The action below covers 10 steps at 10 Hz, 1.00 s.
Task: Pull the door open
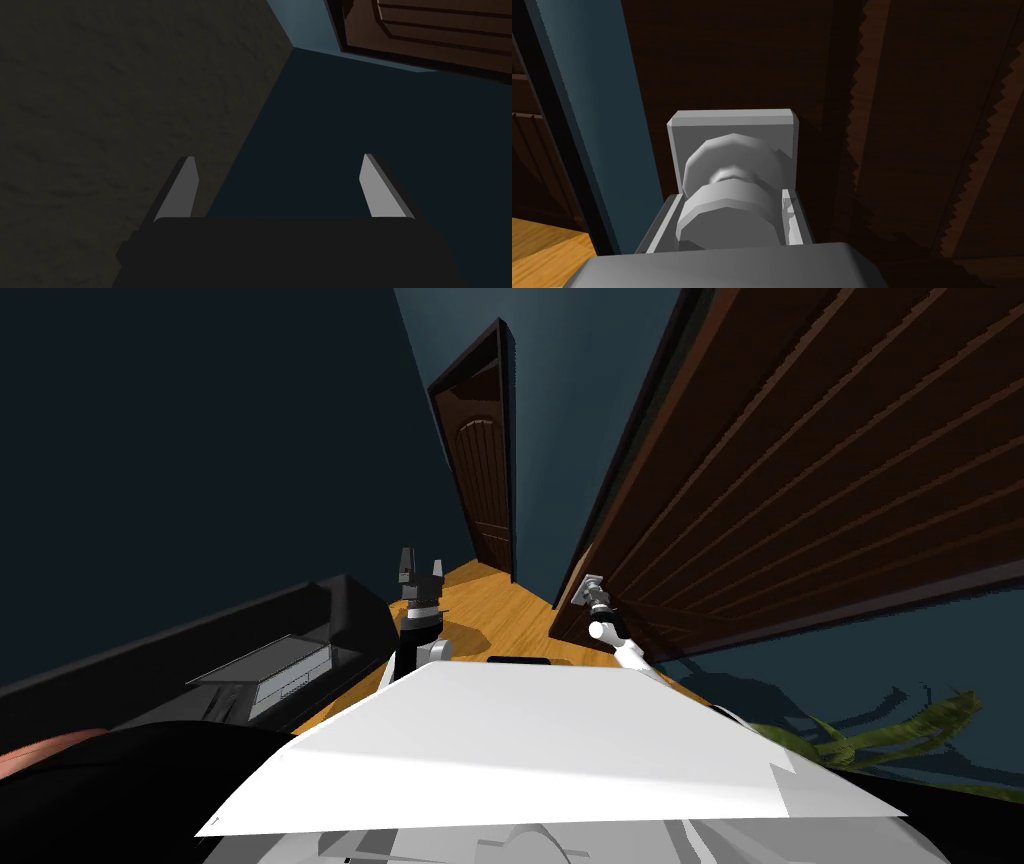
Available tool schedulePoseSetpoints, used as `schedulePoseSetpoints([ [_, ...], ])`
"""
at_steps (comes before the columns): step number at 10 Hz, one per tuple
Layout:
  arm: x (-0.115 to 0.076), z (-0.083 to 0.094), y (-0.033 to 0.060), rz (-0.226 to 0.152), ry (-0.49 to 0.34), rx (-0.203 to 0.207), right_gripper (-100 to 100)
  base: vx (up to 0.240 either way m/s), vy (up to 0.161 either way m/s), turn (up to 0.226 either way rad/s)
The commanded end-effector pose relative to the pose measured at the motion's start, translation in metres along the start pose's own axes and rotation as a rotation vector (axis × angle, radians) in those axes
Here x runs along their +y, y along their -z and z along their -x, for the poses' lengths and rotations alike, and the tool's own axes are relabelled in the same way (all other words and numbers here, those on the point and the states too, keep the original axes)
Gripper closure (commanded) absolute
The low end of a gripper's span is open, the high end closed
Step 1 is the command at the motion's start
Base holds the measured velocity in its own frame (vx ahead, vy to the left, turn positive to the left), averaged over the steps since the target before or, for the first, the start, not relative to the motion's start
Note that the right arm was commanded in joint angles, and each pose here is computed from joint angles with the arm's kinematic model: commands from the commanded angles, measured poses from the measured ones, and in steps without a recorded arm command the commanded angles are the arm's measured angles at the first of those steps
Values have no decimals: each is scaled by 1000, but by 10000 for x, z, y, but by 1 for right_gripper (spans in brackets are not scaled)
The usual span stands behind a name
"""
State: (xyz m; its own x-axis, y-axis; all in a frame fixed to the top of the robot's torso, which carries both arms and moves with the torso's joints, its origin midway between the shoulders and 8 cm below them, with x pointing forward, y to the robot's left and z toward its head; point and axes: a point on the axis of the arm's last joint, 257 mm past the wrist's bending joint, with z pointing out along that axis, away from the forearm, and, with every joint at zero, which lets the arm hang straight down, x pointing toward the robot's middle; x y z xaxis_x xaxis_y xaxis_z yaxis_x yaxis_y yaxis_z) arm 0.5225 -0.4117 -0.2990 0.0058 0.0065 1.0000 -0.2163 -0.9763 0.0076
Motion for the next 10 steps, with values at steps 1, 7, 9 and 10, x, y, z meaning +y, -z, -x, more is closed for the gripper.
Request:
schedulePoseSetpoints([
  [1, -54, -7, 27, -23, -2, 1, 100, -209, -98, 130],
  [7, -172, -29, 106, -84, -7, 5, 100, -222, -67, 111],
  [9, -204, 5, 144, -100, -6, -3, 100, -118, -44, 78],
  [10, -209, 2, 152, -104, -5, -2, 100, -183, -87, 110],
])
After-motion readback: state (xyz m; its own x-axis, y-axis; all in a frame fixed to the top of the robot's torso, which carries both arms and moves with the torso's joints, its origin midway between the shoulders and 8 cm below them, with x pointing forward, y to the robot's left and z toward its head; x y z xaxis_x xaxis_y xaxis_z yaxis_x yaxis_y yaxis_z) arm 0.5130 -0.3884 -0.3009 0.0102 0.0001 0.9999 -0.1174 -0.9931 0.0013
